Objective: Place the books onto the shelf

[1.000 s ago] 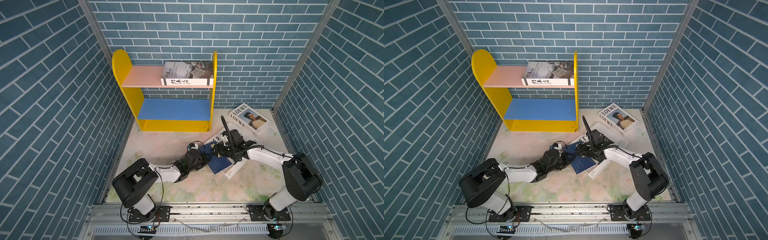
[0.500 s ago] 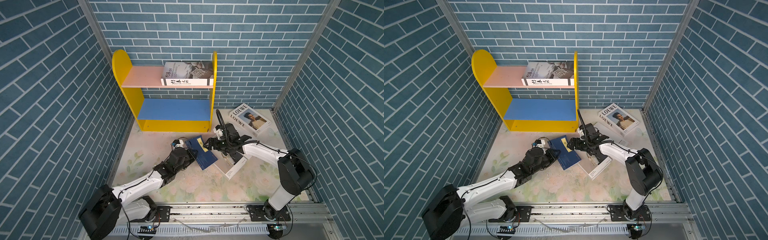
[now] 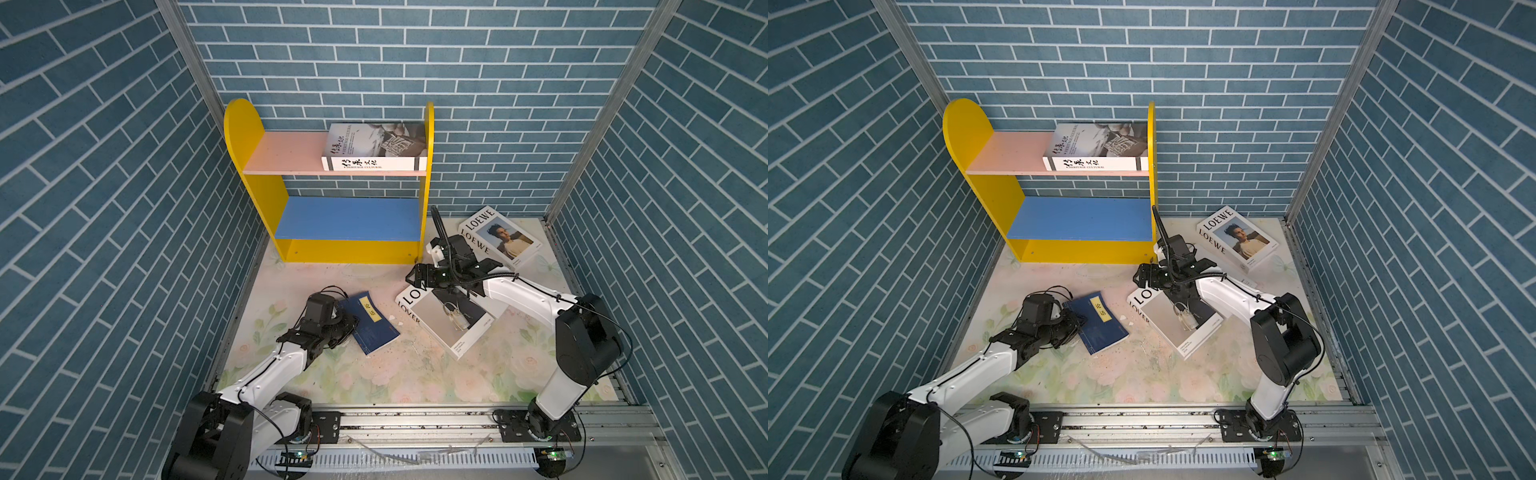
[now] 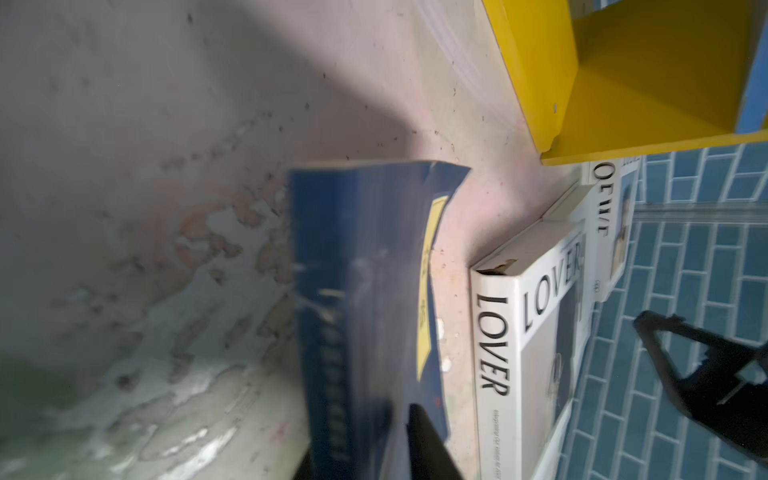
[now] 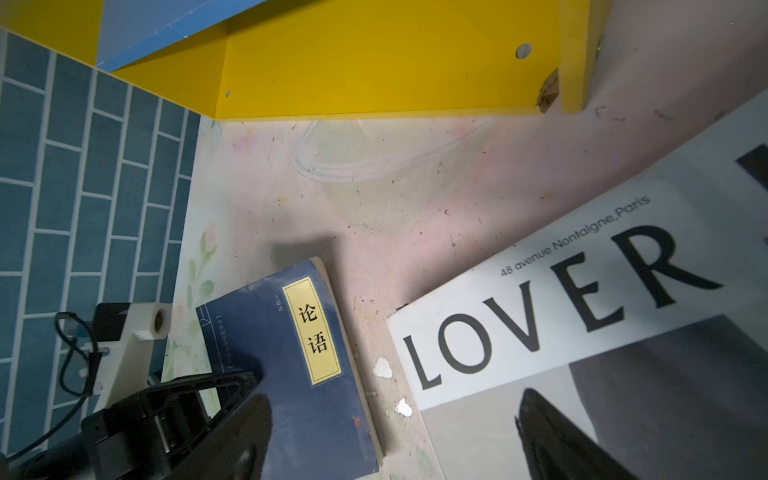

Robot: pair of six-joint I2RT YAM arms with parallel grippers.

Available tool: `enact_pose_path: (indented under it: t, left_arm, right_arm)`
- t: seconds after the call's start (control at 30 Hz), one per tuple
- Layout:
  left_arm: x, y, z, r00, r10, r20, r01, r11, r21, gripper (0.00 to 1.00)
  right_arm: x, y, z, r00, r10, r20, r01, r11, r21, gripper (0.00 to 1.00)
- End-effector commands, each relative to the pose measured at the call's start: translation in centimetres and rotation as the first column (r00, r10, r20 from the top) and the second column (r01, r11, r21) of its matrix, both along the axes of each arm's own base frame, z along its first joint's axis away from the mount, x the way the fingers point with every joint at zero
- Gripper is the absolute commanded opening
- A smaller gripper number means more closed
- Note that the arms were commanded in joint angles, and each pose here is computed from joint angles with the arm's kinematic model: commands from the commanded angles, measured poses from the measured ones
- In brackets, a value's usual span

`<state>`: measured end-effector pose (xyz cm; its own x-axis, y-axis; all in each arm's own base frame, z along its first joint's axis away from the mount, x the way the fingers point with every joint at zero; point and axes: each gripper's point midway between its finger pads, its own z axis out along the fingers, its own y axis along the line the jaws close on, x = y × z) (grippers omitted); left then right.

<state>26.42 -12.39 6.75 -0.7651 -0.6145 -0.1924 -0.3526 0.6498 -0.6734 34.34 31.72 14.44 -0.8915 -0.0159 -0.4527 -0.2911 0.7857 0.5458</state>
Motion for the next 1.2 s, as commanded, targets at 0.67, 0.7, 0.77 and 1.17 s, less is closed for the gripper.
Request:
enact_pose_path:
  t: [0.67, 0.7, 0.77, 1.17]
  left_arm:
    - [-0.1, -9.6, 4.8, 0.981, -0.188, 0.043, 0.190, 0.981, -0.049, 0.94]
    - [-0.1, -10.7, 4.4, 0.980, -0.196, 0.022, 0.197, 0.979, -0.061, 0.94]
    - [0.0, -12.6, 3.5, 0.978, -0.209, -0.008, 0.208, 0.976, -0.066, 0.94]
    - [1.0, -22.6, -0.9, 0.956, -0.267, -0.118, 0.254, 0.960, -0.116, 0.93]
  right_arm:
    - [-0.1, -12.4, -7.8, 0.983, -0.124, -0.134, 0.088, 0.965, -0.248, 0.95]
    - [-0.6, -12.6, -8.0, 0.982, -0.122, -0.143, 0.085, 0.966, -0.243, 0.95]
    - [-1.3, -12.7, -8.4, 0.981, -0.115, -0.159, 0.079, 0.973, -0.216, 0.94]
    - [-5.4, -12.3, -10.3, 0.966, -0.089, -0.242, 0.062, 0.991, -0.115, 0.90]
